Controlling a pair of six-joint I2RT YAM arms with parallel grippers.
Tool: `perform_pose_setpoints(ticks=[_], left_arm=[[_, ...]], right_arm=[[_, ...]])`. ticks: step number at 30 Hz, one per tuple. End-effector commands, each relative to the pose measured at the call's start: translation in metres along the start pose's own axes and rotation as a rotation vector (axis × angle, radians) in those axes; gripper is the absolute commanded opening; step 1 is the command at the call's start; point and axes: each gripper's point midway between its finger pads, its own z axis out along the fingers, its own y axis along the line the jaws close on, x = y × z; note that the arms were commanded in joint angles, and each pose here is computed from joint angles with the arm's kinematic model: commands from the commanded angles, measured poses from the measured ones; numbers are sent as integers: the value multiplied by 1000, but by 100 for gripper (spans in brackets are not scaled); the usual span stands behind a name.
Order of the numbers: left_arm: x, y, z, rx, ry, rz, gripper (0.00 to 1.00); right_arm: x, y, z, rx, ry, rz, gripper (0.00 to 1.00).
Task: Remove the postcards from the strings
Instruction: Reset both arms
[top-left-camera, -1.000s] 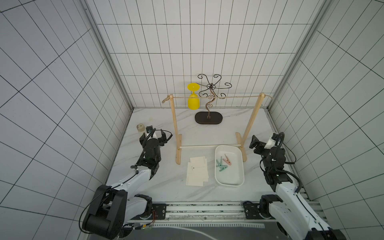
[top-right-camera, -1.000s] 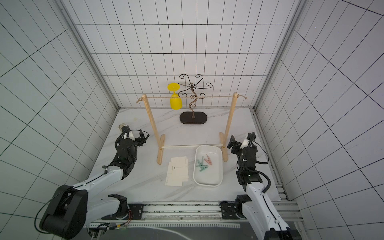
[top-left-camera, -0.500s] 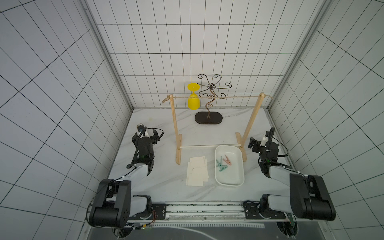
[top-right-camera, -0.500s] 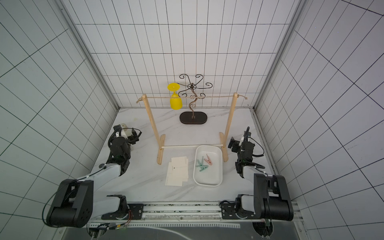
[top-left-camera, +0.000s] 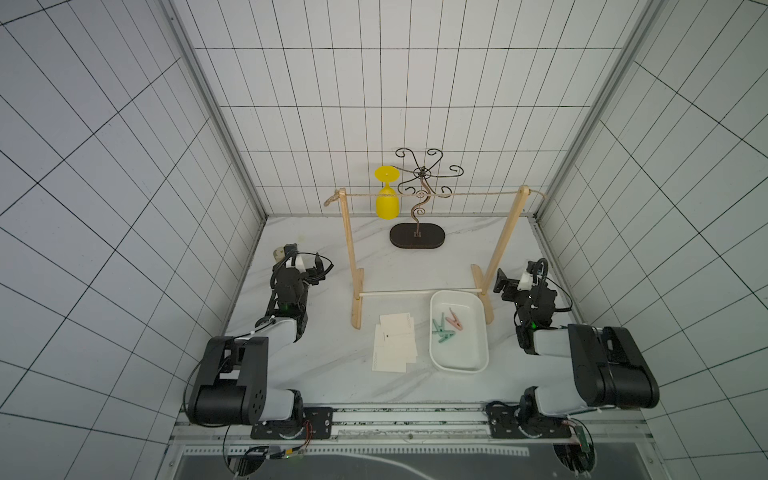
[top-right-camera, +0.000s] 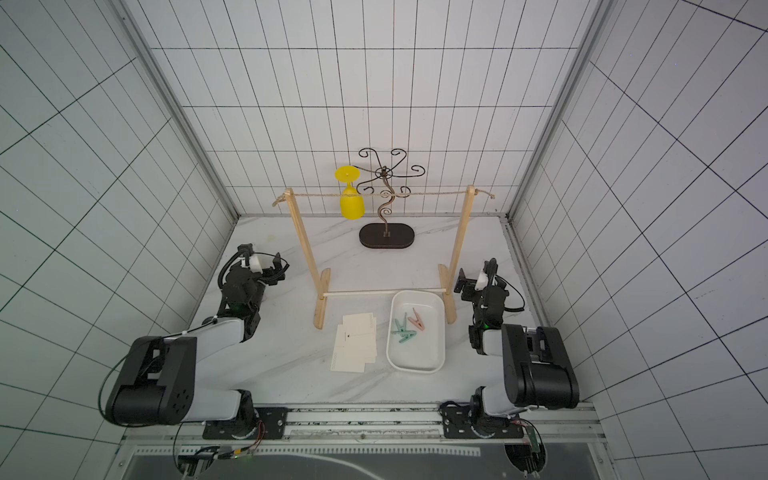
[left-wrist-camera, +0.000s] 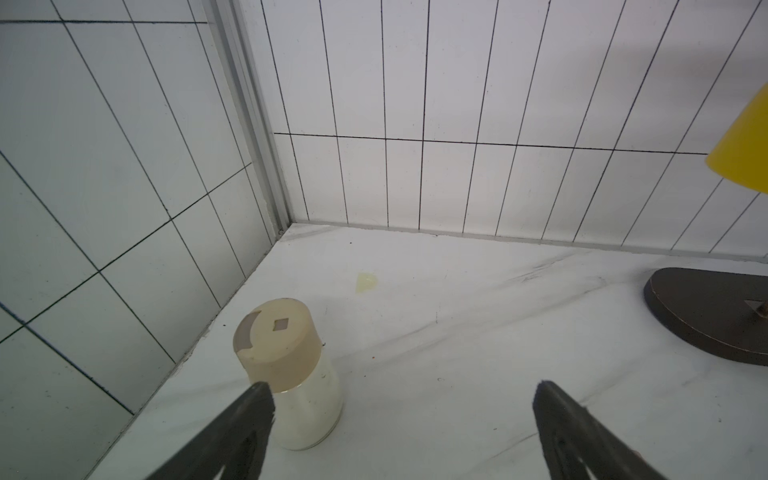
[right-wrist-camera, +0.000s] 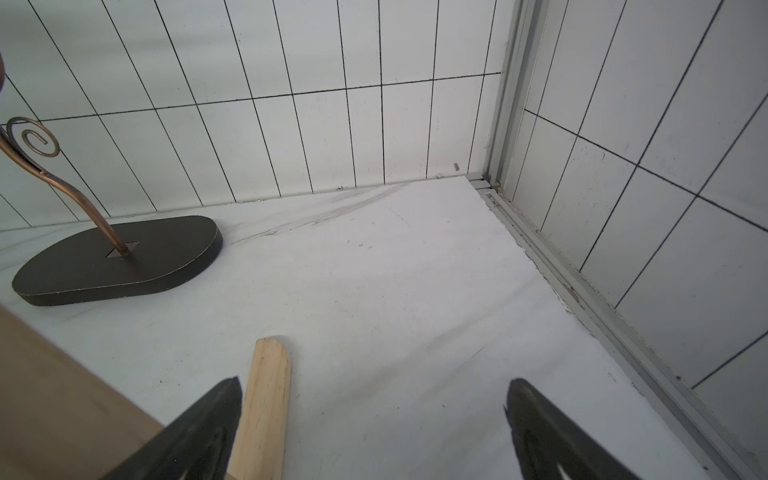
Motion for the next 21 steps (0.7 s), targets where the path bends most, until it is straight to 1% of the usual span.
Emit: perform_pose_setpoints(ticks=[1,4,6,7,8,9,11,13,14,16,18,19,21], left_arm=[[13,-14,-5,89,54,-10,97],[29,-11,-9,78,44,-24,97],[27,-15,-11,108,-7,-14,97],[27,-20,-13,134,-25,11,97],[30,-21,-14,141,-22,22,97],[35,-18,-14,124,-14,17,97],[42,-14,-16,106,-42,4,97],[39,-18,-21,135,-115,17,97],[39,-19,-21,140,-128,17,97],[45,-20,-16,141,-62,23,97],[51,-24,-3,145,16,38,97],[51,-24,-2,124,18,49,97],[50,-28,-3,127,3,61,97]], right_arm=[[-6,-5,-6,10,-52,-8,100],[-4,-4,-6,5,-51,-10,100],[-2,-3,-6,0,-57,-14,100],[-1,-2,-6,-2,-55,-16,100],[-1,-3,-7,0,-58,-15,100],[-1,-3,-9,-1,-69,-14,100],[-2,-2,-12,-3,-84,-15,100],[-1,-2,-11,-2,-74,-16,100],[-1,-3,-11,0,-79,-15,100],[-1,-2,-9,0,-73,-16,100],[1,-2,-8,-2,-65,-19,100],[0,-2,-9,0,-69,-19,100],[0,-2,-9,1,-69,-19,100]])
